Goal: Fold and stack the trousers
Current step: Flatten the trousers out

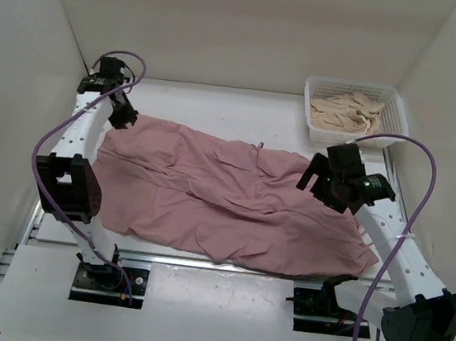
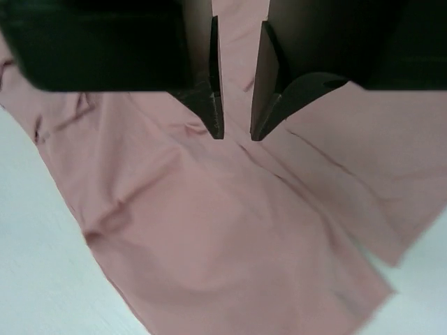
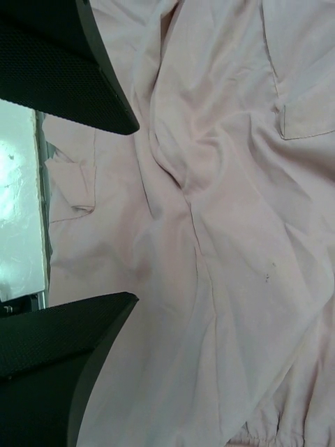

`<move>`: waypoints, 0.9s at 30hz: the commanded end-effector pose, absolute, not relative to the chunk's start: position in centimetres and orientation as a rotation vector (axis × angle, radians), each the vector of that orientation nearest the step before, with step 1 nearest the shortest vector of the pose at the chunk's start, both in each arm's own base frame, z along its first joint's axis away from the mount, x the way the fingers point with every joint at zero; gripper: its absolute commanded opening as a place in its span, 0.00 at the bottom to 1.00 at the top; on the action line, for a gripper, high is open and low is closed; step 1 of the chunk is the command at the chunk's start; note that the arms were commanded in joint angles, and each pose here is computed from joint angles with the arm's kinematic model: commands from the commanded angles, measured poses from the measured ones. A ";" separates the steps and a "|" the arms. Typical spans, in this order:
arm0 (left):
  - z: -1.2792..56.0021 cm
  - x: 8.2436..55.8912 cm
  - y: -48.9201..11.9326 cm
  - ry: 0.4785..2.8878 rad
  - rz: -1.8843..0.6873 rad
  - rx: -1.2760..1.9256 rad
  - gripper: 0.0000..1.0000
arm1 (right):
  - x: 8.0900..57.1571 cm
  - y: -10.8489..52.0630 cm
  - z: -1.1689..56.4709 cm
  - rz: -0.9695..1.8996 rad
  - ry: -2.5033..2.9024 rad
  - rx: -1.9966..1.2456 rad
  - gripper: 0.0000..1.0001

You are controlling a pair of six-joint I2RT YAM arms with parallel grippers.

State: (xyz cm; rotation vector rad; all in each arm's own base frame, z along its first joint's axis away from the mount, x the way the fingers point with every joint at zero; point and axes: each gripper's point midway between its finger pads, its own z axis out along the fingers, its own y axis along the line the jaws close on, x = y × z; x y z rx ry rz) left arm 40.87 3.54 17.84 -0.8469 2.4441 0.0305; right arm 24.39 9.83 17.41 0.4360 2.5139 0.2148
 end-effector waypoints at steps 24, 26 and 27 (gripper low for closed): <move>2.3 43.5 1.8 2.796 -0.151 -0.856 0.74 | 36.6 3.0 1.7 0.293 2.654 1.063 0.57; 3.4 45.0 2.8 2.760 -0.179 -0.821 0.74 | 37.6 2.6 2.9 0.269 2.635 1.045 0.57; 3.4 45.2 3.5 2.757 -0.176 -0.843 0.74 | 38.4 2.5 3.8 0.270 2.632 1.029 0.57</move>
